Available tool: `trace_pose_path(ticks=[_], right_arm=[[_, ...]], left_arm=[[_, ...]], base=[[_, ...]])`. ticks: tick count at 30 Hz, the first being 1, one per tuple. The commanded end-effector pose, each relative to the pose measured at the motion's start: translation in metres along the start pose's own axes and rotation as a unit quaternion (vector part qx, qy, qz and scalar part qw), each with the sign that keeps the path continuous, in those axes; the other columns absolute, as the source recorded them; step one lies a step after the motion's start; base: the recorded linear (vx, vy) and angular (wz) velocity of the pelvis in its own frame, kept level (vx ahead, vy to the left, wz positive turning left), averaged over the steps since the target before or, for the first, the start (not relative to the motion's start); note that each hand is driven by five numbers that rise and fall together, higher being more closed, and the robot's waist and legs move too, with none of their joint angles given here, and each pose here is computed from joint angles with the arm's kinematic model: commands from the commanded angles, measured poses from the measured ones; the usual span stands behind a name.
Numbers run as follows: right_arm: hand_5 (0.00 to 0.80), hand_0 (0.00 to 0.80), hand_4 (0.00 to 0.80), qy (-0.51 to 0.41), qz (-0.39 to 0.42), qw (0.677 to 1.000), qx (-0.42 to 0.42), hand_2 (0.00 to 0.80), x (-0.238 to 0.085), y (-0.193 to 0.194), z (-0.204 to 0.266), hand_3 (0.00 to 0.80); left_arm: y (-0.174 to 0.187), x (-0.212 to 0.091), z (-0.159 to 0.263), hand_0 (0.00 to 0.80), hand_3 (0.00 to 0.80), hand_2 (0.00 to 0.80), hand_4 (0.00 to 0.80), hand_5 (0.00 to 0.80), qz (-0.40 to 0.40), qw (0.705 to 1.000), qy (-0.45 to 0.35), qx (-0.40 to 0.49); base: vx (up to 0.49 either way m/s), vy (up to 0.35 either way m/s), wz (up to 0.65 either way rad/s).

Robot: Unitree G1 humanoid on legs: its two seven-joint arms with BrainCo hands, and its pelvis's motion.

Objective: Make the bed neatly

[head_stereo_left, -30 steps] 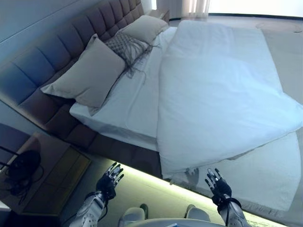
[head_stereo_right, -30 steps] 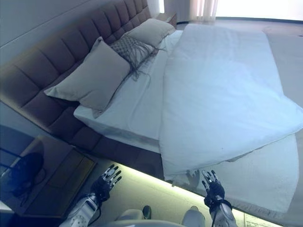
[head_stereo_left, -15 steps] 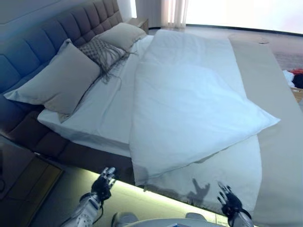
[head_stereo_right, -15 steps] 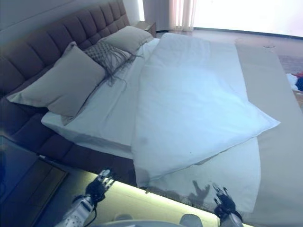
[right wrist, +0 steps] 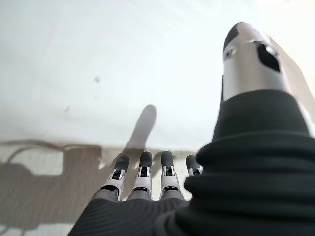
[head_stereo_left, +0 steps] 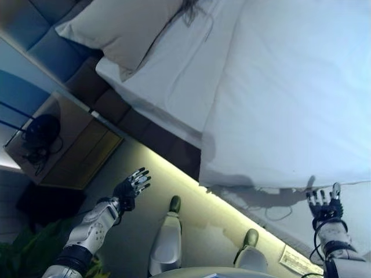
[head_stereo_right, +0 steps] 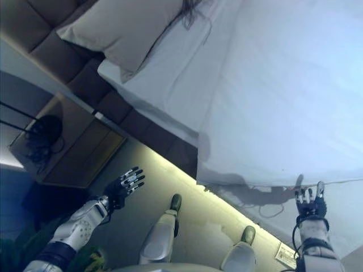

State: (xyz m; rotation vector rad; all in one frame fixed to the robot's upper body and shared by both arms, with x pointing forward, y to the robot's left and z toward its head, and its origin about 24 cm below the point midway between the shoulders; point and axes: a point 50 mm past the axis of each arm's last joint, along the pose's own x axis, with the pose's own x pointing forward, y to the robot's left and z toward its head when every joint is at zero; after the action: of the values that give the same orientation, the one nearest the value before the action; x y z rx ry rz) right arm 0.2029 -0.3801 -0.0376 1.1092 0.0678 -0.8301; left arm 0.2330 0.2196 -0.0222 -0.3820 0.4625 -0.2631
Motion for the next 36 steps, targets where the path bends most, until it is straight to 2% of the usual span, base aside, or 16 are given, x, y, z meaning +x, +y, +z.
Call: trace_pose_path(ticks=[1, 9, 20, 29, 36], right_arm=[[0.0, 0.0, 0.0, -0.054, 0.014, 0.996, 0.066, 0.0, 0.004, 0.013, 0.031, 0.0], [0.0, 0.0, 0.0, -0.096, 0.031, 0.988, 0.119, 0.0, 0.005, 0.026, 0.06, 0.0], [0.0, 0.0, 0.0, -0.084, 0.016, 0.984, 0.154, 0.0, 0.003, 0.011, 0.043, 0.0], [0.0, 0.0, 0.0, -0.101, 0.053, 0.973, 0.203, 0.0, 0.013, 0.054, 0.066, 0.0], [0.0, 0.0, 0.0, -0.113, 0.101, 0.969, 0.197, 0.0, 0.016, 0.089, 0.082, 0.0]], left_arm=[[-0.013, 0.008, 0.035, 0.0, 0.0, 0.0, 0.0, 0.0, -0.038, 0.998, -0.05, 0.032], [-0.006, 0.005, 0.053, 0.0, 0.0, 0.0, 0.0, 0.0, -0.026, 0.996, -0.071, 0.052], [-0.001, 0.007, 0.063, 0.0, 0.0, 0.0, 0.0, 0.0, -0.022, 0.994, -0.083, 0.065], [-0.006, 0.013, 0.083, 0.0, 0.0, 0.0, 0.0, 0.0, -0.035, 0.989, -0.101, 0.1], [-0.014, 0.013, 0.086, 0.0, 0.0, 0.0, 0.0, 0.0, -0.049, 0.988, -0.111, 0.1]], base=[[-0.03, -0.088, 0.1], [0.004, -0.068, 0.04], [0.026, -0.041, 0.0], [-0.009, -0.055, 0.0], [0.008, 0.014, 0.09]])
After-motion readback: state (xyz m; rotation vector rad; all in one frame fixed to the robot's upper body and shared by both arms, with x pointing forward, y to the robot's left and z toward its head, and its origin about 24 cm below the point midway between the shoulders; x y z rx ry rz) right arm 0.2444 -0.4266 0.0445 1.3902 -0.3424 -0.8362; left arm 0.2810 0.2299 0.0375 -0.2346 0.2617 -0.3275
